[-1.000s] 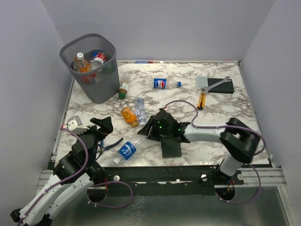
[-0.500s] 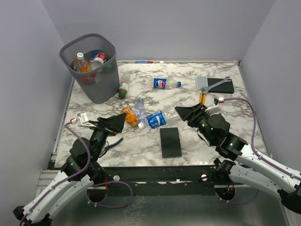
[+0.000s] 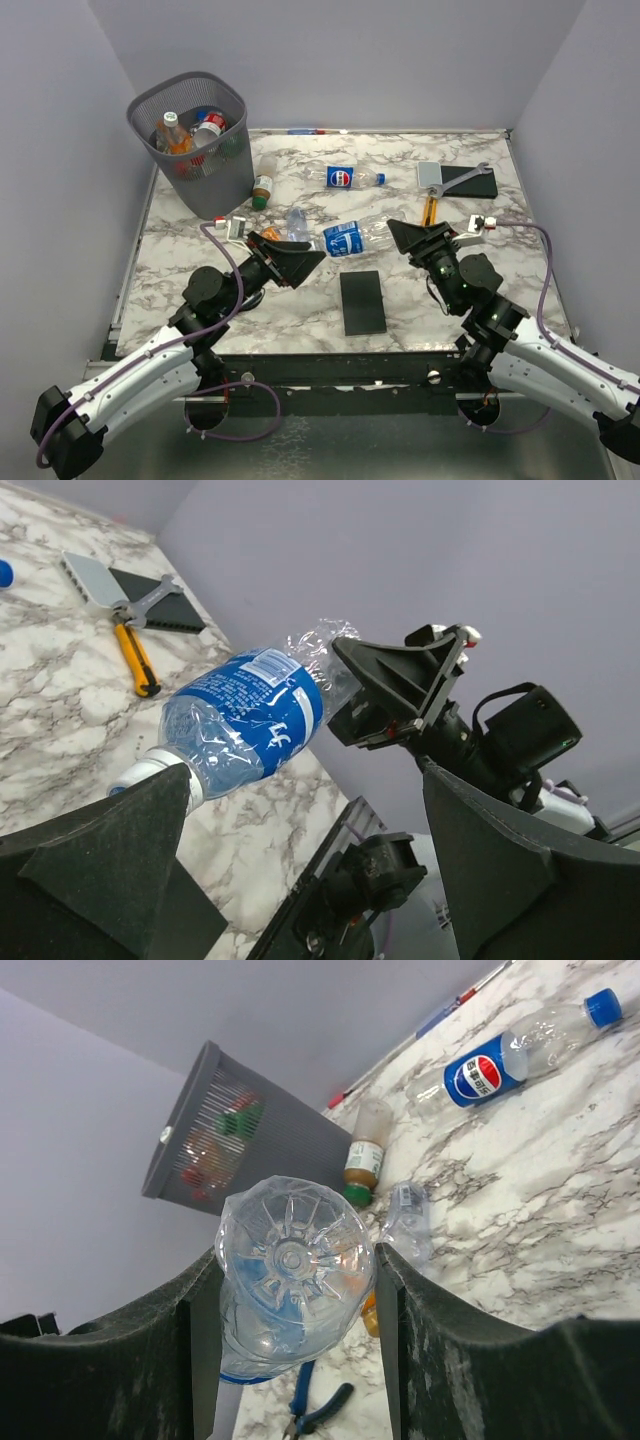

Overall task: Put the plastic bottles in the bin
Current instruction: Pick up the plastic bottle from the corner of the board.

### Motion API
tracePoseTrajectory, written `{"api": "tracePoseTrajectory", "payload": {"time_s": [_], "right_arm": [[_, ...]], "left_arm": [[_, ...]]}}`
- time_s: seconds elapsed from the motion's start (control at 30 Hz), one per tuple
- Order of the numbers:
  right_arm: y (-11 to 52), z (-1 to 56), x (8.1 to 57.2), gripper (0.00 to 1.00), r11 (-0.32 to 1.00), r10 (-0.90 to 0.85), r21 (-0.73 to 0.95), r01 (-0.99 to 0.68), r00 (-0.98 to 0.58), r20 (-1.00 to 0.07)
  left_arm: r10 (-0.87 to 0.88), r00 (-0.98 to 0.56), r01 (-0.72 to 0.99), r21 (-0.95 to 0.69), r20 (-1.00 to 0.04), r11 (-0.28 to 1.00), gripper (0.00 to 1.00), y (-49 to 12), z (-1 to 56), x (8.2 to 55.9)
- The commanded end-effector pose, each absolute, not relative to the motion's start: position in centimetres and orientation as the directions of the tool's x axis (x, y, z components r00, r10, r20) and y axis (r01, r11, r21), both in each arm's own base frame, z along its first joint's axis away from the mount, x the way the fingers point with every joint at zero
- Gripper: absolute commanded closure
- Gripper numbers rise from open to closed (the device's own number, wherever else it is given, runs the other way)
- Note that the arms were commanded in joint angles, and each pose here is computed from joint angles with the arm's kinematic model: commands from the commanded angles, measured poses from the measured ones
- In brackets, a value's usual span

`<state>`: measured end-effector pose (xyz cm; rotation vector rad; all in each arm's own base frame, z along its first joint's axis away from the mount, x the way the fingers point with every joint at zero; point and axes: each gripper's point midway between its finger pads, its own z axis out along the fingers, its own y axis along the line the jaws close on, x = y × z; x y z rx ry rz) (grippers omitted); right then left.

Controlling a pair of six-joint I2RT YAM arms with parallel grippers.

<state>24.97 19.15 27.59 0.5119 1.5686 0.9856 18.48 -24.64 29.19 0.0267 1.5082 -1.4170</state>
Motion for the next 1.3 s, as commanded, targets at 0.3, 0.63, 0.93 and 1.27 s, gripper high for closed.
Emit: {"api": "tracePoseTrajectory", "payload": {"time_s": [0.3,0.63,0.93,1.27], "right_arm": [[17.6,33.3,23.7,0.65,0.390,0.873,0.867,-0.309,-0.173,-0.455],[17.6,36.4,22.7,0.66,0.324,0.893,0.858,-0.399,-0.170,-0.416],[21.9,36.2,23.2,0.66,0.176,0.887,0.883,-0.435,-0.319,-0.334],[24.4,34.1,23.5,0.67,0.168,0.846,0.894,-0.416,-0.405,-0.348]], "left_arm": [[-0.688,-0.409,0.649,-0.721,-0.599,0.241,0.01,-23.1,32.6,18.2],[-0.715,-0.428,0.653,-0.736,-0.553,0.179,0.01,-23.4,33.6,18.1],[-0.675,-0.452,0.726,-0.680,-0.583,0.101,0.01,-25.8,36.3,17.6],[-0.737,-0.397,0.688,-0.709,-0.546,0.155,0.01,-25.1,36.2,19.5]]}}
